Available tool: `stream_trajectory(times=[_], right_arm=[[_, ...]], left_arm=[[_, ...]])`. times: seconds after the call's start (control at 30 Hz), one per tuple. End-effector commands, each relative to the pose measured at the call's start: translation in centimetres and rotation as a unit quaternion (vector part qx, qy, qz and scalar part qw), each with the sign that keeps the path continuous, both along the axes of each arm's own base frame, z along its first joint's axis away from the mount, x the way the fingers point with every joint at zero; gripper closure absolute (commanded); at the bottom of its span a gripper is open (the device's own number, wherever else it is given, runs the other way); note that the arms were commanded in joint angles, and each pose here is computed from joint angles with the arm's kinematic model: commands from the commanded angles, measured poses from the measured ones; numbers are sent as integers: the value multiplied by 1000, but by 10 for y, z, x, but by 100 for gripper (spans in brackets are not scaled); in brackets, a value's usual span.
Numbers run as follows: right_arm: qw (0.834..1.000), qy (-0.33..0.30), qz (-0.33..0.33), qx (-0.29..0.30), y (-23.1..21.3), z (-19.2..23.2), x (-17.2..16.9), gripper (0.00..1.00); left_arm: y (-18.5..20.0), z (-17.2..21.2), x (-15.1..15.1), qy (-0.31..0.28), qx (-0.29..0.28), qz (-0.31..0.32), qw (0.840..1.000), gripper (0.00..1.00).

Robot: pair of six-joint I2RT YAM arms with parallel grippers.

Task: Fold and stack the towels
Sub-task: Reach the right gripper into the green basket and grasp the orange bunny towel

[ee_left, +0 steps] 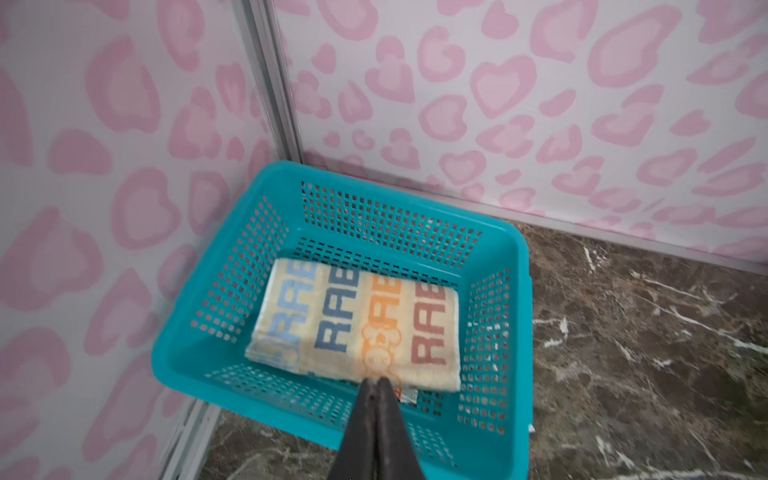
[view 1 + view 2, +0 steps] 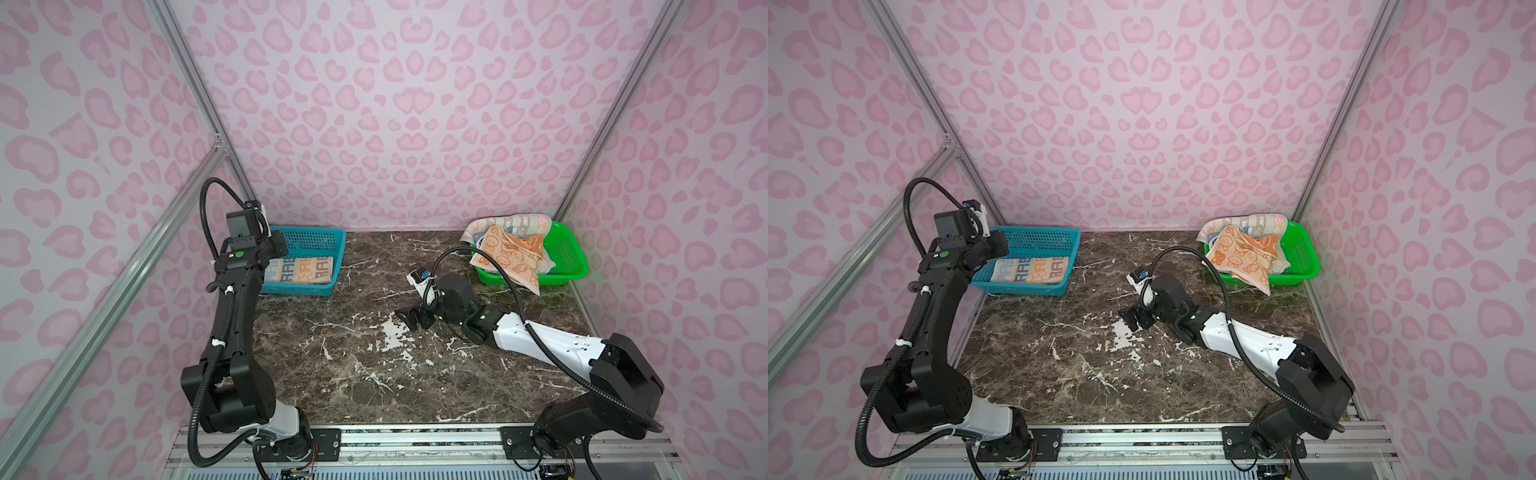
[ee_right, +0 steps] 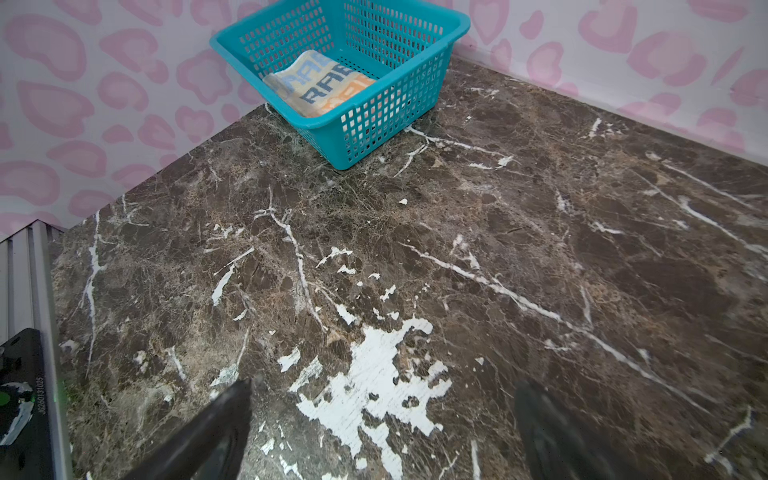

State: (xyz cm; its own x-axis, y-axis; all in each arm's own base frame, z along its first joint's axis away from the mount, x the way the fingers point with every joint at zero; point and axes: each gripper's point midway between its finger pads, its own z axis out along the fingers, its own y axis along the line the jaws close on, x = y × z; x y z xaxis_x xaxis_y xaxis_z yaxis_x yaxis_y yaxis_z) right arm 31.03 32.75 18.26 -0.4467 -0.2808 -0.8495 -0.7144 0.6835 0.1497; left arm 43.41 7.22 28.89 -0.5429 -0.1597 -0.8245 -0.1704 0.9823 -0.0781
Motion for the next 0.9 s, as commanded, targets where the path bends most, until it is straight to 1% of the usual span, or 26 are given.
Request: stream_trajectory(times=[0.0,0.1,0.2,0.3,0.37,0.5,0.53,0.67,0.73,0.8,0.87], right_arm=[[998,-8,-44,-38,-21,5,10,1],[992,-9,-95,-87,-55,14,23,1],[979,-3,-163,-125,-102,24,40,3],[958,9,-239,-161,-159,29,59,4],[940,26,-287,-183,-197,28,71,5],[915,78,-348,-188,-249,12,92,6],[910,89,-360,-186,-258,8,98,6],[910,112,-362,-168,-262,-5,125,7],[908,120,-364,-171,-263,-11,139,7],[901,142,-375,-167,-268,-21,152,7],[896,160,-385,-152,-273,-26,168,13]], left_arm=[[-15,3,-15,-19,-23,-7,1000,97],[-33,-15,-33,-14,-47,-21,999,97],[-55,-26,-50,-20,-84,-46,995,97],[-77,-39,-68,-16,-112,-66,991,97],[-92,-45,-81,-14,-125,-80,989,97],[-118,-58,-102,-3,-142,-104,984,97],[-125,-62,-107,1,-146,-109,983,97],[-149,-80,-124,15,-173,-125,977,94],[-159,-91,-132,28,-183,-129,974,90],[-168,-104,-138,45,-193,-132,971,84],[-177,-115,-144,60,-200,-137,968,77]])
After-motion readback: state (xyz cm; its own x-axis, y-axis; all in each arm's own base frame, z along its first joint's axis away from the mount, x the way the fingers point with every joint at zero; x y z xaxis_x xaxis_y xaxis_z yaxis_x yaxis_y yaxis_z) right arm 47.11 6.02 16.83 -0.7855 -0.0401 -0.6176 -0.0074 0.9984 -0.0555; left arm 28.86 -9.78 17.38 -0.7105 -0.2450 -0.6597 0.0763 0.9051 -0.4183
